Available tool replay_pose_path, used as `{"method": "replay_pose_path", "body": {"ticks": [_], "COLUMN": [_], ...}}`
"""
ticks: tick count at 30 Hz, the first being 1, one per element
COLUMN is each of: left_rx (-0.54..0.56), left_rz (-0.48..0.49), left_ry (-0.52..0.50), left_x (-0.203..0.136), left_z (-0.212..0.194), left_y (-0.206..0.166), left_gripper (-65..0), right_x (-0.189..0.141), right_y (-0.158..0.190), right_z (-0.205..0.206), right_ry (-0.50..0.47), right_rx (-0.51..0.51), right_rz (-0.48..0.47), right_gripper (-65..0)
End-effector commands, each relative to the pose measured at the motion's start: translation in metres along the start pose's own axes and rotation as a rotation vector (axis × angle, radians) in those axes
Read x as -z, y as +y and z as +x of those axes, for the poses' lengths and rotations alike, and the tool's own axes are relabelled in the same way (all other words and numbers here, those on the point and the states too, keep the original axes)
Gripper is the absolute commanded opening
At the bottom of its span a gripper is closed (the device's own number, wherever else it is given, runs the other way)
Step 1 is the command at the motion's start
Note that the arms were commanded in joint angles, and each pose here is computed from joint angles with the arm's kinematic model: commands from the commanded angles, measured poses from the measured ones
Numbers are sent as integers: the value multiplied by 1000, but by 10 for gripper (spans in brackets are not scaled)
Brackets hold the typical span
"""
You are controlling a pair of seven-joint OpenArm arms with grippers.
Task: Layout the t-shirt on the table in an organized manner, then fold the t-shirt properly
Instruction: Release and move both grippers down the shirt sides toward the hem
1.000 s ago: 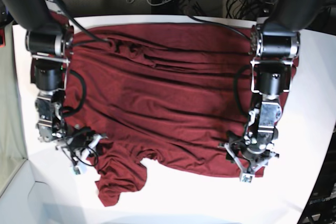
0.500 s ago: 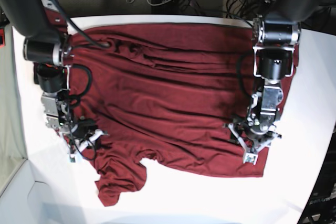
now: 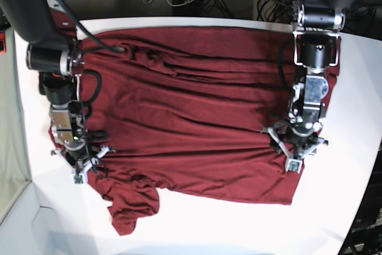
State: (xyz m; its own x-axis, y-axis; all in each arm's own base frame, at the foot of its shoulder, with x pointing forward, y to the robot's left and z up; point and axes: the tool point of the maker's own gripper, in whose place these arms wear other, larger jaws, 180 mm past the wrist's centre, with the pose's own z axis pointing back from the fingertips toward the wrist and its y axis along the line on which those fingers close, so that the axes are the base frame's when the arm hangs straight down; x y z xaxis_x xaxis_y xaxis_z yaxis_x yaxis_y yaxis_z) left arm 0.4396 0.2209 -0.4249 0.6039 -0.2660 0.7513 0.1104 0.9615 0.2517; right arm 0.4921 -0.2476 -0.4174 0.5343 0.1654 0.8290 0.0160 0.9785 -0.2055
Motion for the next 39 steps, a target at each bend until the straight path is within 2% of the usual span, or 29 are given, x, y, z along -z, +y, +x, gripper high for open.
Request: {"method": "replay_pose_path", "body": {"ticks": [1,6,12,14,18,22,26,31,37,39], "left_rx": [36,47,46,46,49,35,-8,-43,-66,-63], "left_rz": [13,26,32,45,66,76,33,-18,-44,-29], "left_ry": [84,107,91,38,-67,-147,-136,-99,-81,-92], "left_x": [-3,-8,-7,-6,-10,-7,9,33,44,43], "left_z": [-22,-38,-29,-2,46,96,120,111,79,74], "left_y": [7,17,21,26,34,40,21,1,-8,2], "left_gripper": [-314,-314,-314,-314,-313,-313,-313,-313,-313,-313], "right_x": [2,2,1,1,-6,-15,-30,-58,-79,-86], "right_y": [-19,-25,-18,-17,-25,-37,-52,-56,-54,-59], "right_z": [24,31,59,68,114,142,129,113,84,73], "right_ry": [-51,-70,-174,-203,-324,-355,-311,-326,-267,-242], "right_rx": [-20,-40,-36,-34,-33,-37,-68,-113,-20,-9], "right_rz": [-62,-91,-83,-81,-106,-138,-180,-209,-186,-185], "right_gripper": [-515,-515,-515,-515,-516,-517,-517,-517,-517,-517]}}
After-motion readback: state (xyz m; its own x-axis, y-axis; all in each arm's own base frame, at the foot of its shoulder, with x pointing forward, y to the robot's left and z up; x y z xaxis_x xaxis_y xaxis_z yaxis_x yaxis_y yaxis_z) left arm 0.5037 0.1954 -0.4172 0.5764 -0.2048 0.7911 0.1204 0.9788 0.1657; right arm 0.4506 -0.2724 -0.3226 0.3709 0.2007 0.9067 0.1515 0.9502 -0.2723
